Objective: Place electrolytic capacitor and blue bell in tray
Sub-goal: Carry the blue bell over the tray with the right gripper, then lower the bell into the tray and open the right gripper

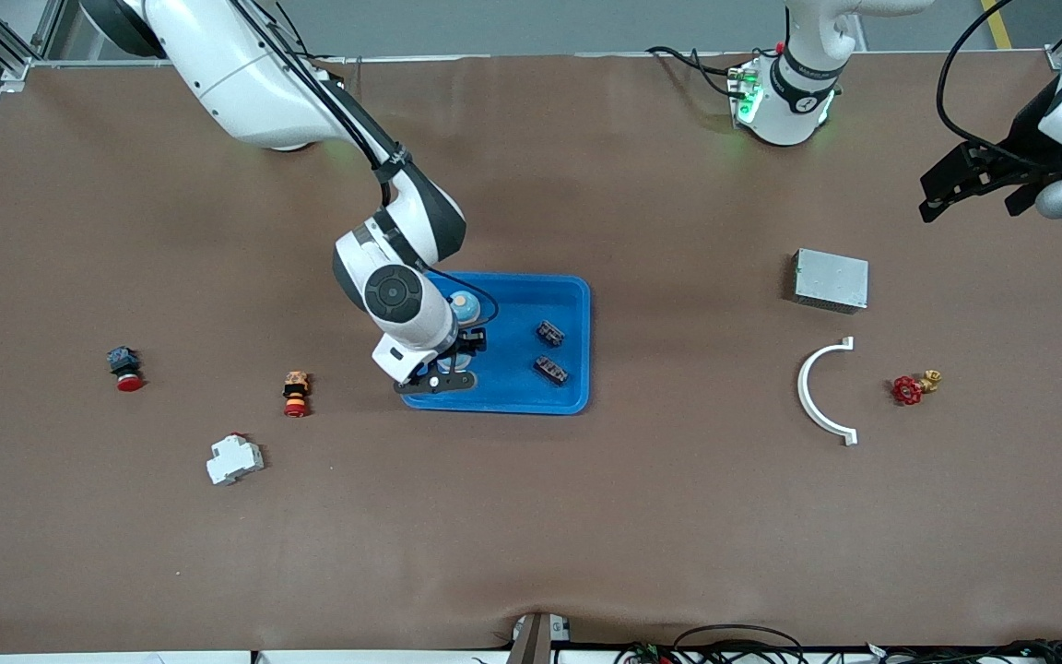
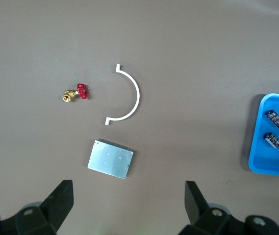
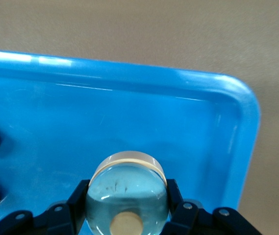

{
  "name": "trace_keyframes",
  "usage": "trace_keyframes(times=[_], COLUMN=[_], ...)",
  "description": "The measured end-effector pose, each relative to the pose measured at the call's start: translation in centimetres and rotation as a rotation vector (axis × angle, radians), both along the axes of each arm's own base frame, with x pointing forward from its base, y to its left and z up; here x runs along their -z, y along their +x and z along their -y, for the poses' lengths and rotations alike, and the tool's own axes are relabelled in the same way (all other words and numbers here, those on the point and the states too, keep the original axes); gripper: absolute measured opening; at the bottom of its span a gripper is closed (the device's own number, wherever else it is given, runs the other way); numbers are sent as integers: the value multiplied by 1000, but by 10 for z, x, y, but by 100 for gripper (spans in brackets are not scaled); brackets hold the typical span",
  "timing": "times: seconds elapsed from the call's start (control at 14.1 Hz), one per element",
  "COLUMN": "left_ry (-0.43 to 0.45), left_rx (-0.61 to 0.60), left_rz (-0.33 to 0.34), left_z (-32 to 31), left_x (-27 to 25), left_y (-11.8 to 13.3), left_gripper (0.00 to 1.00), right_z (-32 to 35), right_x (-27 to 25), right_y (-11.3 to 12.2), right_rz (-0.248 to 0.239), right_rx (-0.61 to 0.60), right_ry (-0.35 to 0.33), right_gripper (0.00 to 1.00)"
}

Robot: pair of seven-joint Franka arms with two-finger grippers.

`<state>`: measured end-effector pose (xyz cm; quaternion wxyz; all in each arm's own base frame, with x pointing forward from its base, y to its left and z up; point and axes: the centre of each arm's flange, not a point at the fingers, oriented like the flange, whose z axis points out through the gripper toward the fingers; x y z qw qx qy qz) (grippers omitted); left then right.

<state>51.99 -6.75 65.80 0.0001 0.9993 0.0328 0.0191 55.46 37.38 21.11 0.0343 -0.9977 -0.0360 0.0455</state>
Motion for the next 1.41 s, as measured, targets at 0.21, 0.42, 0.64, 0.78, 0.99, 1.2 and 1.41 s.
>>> trace_keyframes(times=[0.21, 0.42, 0.64, 0.78, 0.99, 1.2, 1.41], left_ry=[0, 0, 0, 0, 0, 0, 0], left_rx=[0, 0, 0, 0, 0, 0, 0], left_rz=[0, 0, 0, 0, 0, 0, 0], left_z=[0, 0, 0, 0, 0, 0, 0], left_x=[0, 0, 0, 0, 0, 0, 0], left_y=[0, 0, 0, 0, 0, 0, 0], left_gripper=[100, 100, 100, 100, 100, 100, 100], right_z=[-1, -1, 1, 1, 2, 2, 3], right_x=[5, 8, 13, 16, 18, 22, 24], right_y=[-5, -6, -9, -10, -10, -11, -11], right_rz=[-3, -6, -15, -18, -22, -26, -29], right_rx=[-4, -7, -10, -10, -10, -11, -10], right_ry=[0, -4, -11, -13, -15, -17, -19], right_gripper=[67, 67, 67, 67, 67, 67, 69])
